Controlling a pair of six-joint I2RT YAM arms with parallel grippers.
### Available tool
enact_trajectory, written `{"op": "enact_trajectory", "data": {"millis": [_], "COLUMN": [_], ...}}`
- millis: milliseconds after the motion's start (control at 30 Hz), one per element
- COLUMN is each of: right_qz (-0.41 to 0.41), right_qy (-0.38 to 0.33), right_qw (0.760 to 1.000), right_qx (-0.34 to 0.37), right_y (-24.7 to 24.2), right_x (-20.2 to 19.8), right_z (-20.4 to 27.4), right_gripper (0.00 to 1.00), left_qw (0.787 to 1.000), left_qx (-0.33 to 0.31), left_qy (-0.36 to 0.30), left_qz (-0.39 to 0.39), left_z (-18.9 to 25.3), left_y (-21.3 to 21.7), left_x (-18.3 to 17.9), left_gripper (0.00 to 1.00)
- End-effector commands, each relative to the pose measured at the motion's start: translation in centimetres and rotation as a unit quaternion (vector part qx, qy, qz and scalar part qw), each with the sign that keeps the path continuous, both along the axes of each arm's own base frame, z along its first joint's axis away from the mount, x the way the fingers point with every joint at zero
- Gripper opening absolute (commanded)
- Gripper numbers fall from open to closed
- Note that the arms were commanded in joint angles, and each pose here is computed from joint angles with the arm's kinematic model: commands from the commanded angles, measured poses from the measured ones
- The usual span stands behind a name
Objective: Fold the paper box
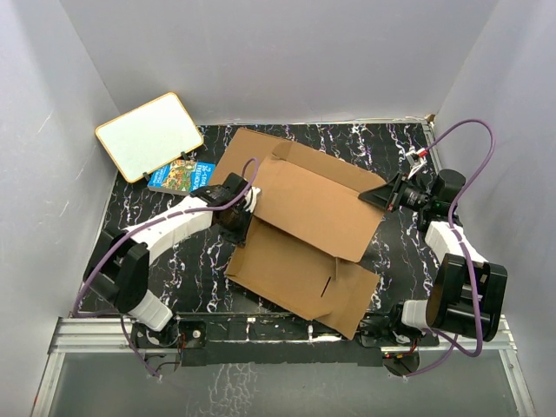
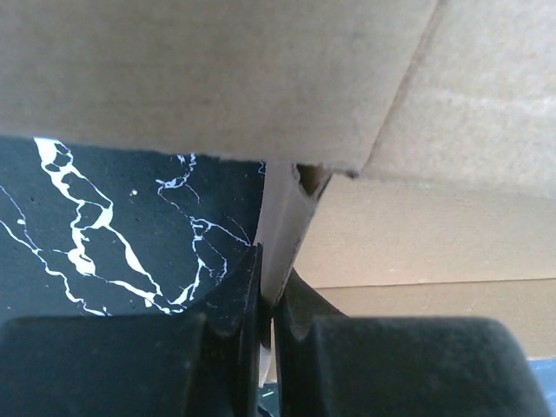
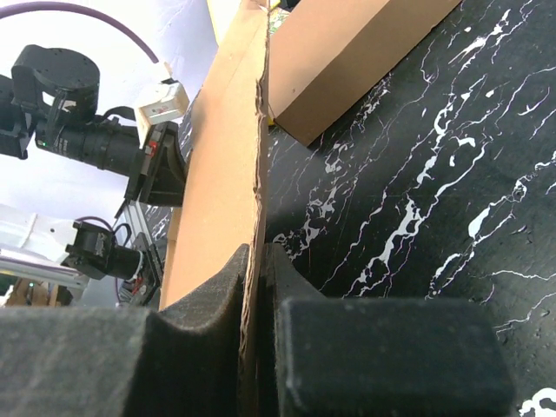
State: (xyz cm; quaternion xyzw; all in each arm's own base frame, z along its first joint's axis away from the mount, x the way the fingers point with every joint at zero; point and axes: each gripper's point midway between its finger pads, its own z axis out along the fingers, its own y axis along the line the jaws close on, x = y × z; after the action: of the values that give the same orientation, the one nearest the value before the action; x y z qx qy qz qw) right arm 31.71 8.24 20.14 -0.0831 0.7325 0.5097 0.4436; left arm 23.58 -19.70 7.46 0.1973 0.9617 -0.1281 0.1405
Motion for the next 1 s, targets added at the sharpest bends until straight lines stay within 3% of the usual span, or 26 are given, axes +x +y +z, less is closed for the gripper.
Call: {"op": "enact_trajectory", "data": {"millis": [0, 367, 967], "right_qz": [-0.004, -0.003, 0.006], "right_qy": [-0.079, -0.066, -0.061], "right_qw": [0.996, 0.997, 0.998], "right_qx": [-0.029, -0.035, -0.034], "right_y": [-0.2, -0.3, 0.0], "right_x": [0.6, 0.8, 0.7], "right_z": [1.2, -0.2, -0.7], "right_gripper": [0.08, 0.08, 0.08], "left_qw": [0.999, 0.997, 0.996], "left_qx": [0.036, 0.067, 0.085], "left_qy": [0.017, 0.016, 0.001], "left_qz": [0.034, 0.034, 0.033], "left_z": [-0.5, -1.6, -3.9], "left_y": [0.7, 1.3, 1.9], "left_x": [-0.2, -0.8, -0.8], "left_gripper": [0.05, 0.23, 0.34]}}
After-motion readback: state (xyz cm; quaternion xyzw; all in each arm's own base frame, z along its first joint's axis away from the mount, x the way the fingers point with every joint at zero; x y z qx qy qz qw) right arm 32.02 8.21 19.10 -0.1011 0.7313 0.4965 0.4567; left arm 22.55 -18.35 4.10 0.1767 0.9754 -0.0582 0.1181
